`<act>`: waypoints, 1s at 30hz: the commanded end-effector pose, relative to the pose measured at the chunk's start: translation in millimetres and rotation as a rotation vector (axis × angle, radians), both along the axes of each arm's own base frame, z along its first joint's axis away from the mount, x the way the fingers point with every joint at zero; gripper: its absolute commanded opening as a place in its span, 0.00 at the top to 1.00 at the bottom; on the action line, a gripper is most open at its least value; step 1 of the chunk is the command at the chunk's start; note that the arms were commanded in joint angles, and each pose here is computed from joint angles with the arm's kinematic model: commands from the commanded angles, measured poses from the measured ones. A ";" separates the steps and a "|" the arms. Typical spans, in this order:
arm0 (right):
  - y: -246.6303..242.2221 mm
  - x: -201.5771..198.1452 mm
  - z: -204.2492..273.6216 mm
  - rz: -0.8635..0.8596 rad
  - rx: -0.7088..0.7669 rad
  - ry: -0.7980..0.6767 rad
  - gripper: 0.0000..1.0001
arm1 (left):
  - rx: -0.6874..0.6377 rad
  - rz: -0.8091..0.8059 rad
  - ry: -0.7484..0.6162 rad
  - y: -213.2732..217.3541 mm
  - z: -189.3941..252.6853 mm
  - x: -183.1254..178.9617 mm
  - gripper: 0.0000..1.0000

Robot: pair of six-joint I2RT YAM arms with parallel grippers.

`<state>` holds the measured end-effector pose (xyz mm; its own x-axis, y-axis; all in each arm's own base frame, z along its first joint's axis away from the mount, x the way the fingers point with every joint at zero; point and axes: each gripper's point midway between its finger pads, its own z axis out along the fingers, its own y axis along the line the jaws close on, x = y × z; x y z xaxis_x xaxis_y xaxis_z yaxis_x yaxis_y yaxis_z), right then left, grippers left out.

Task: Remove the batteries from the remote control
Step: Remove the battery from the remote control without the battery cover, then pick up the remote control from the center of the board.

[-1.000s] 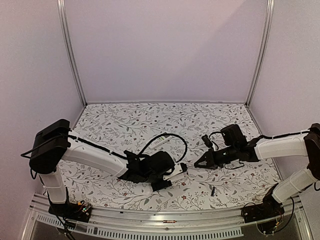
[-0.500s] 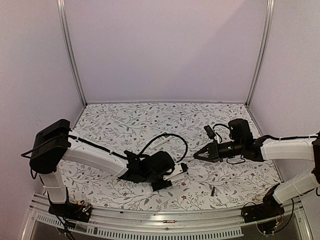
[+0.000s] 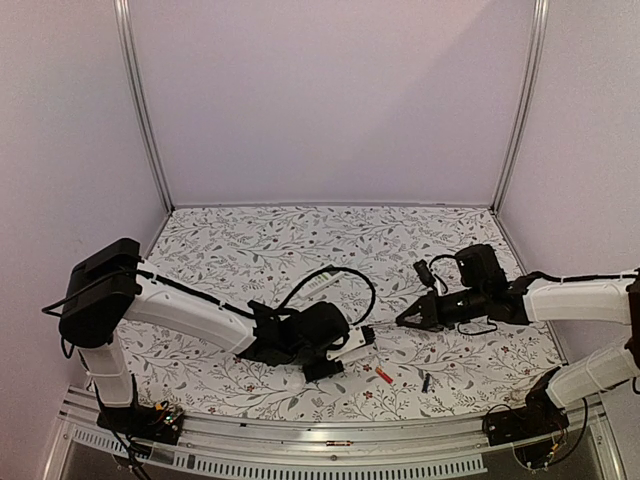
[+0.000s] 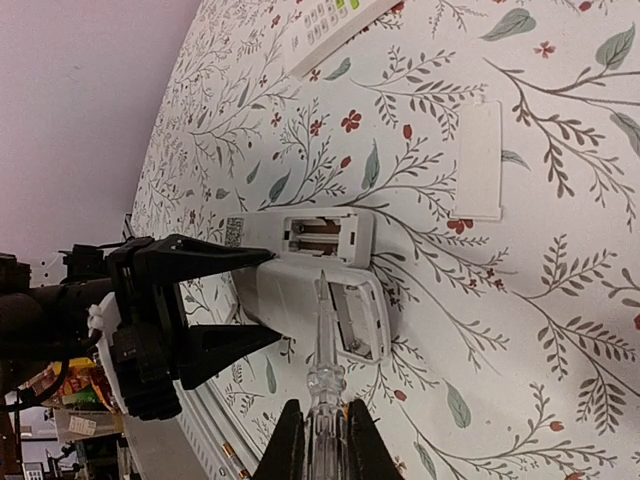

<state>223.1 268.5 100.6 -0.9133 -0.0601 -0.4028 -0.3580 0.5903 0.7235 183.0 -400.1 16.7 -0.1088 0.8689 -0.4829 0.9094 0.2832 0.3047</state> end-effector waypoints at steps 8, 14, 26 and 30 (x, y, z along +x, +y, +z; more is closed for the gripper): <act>-32.0 -11.4 -3.3 -0.071 -0.100 -0.054 1.00 | 0.194 -0.039 0.279 51.2 -53.3 -53.6 0.45; -33.8 -11.0 -0.3 -0.078 -0.106 -0.063 1.00 | 0.114 -0.035 0.425 42.6 -36.5 -77.9 0.44; -39.8 -13.2 -12.4 -0.100 -0.124 -0.065 1.00 | 0.018 0.046 0.446 30.1 -15.5 -73.5 0.25; -40.0 -16.2 -19.3 -0.097 -0.143 -0.061 0.96 | -0.081 0.104 0.389 17.2 19.8 -49.0 0.17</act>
<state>208.5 230.7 89.3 -0.8965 -0.0261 -0.4423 -0.3308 0.7037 0.6289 121.1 -387.3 15.6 -0.3227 0.8365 -0.4430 0.9442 0.3172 -0.0887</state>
